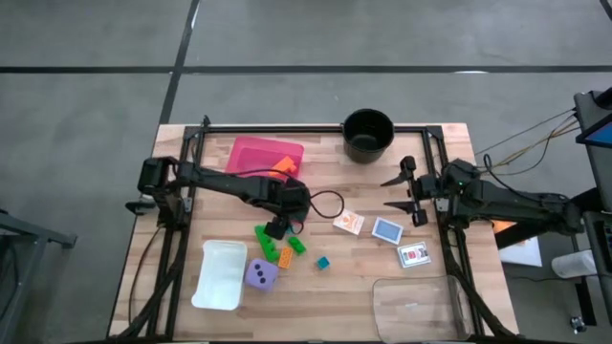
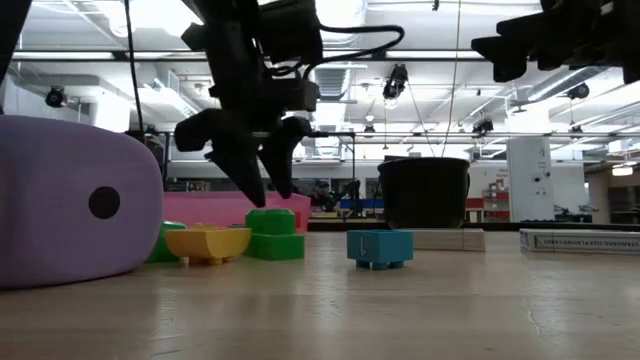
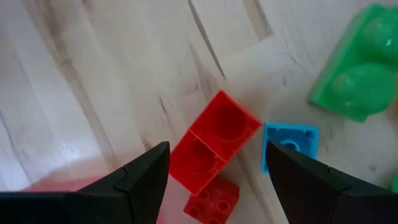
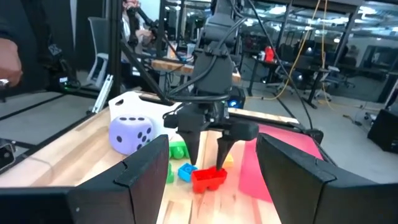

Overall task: Pick & Place Toys
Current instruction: Put the right red game piece into the red bin

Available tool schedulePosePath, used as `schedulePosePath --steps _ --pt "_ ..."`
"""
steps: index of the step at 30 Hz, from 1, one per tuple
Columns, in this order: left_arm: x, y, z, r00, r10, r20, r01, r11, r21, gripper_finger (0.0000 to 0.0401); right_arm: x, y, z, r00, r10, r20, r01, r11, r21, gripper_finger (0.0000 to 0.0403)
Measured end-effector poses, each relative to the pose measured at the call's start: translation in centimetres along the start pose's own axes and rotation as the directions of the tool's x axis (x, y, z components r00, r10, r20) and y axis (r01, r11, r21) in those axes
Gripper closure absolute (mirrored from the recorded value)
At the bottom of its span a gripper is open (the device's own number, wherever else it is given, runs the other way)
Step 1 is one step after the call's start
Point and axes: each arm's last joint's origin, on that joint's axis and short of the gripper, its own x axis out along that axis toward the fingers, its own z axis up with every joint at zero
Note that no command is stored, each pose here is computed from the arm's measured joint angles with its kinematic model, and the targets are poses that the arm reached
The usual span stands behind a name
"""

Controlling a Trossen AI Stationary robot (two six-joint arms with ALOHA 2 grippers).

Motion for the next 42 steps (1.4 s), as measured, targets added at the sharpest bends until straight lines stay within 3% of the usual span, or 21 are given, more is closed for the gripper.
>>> schedulePosePath --steps 9,18,25,28,36,42 --pt "0.6 0.5 -0.2 0.999 0.039 -0.017 -0.037 0.997 0.072 0.0134 0.4 -0.1 -0.4 1.0 0.003 -0.03 -0.003 1.0 0.009 0.016" --pt "3.2 0.4 -0.2 0.996 -0.004 -0.089 0.013 0.994 0.11 0.0134 0.4 -0.2 -0.3 1.0 0.003 -0.022 -0.003 1.0 0.005 0.016" --pt "3.3 0.3 -0.3 0.996 -0.005 -0.092 0.016 0.993 0.116 0.0139 0.5 -0.2 -0.4 1.0 0.003 -0.026 -0.003 1.0 0.007 0.016" --pt "3.3 0.4 -0.1 0.997 0.002 -0.078 0.007 0.994 0.108 0.0163 0.6 -0.2 -0.4 0.999 0.004 -0.033 -0.004 1.0 0.004 0.016" --pt "3.3 0.4 0.0 0.997 0.006 -0.071 0.002 0.995 0.104 0.0271 0.8 -0.3 -0.7 0.998 0.007 -0.054 -0.007 1.0 0.01 0.016" --pt "3.3 0.4 0.0 0.998 0.008 -0.067 -0.003 0.997 0.081 0.0272 1.0 -0.3 -0.9 0.998 0.009 -0.065 -0.008 1.0 0.012 0.016"
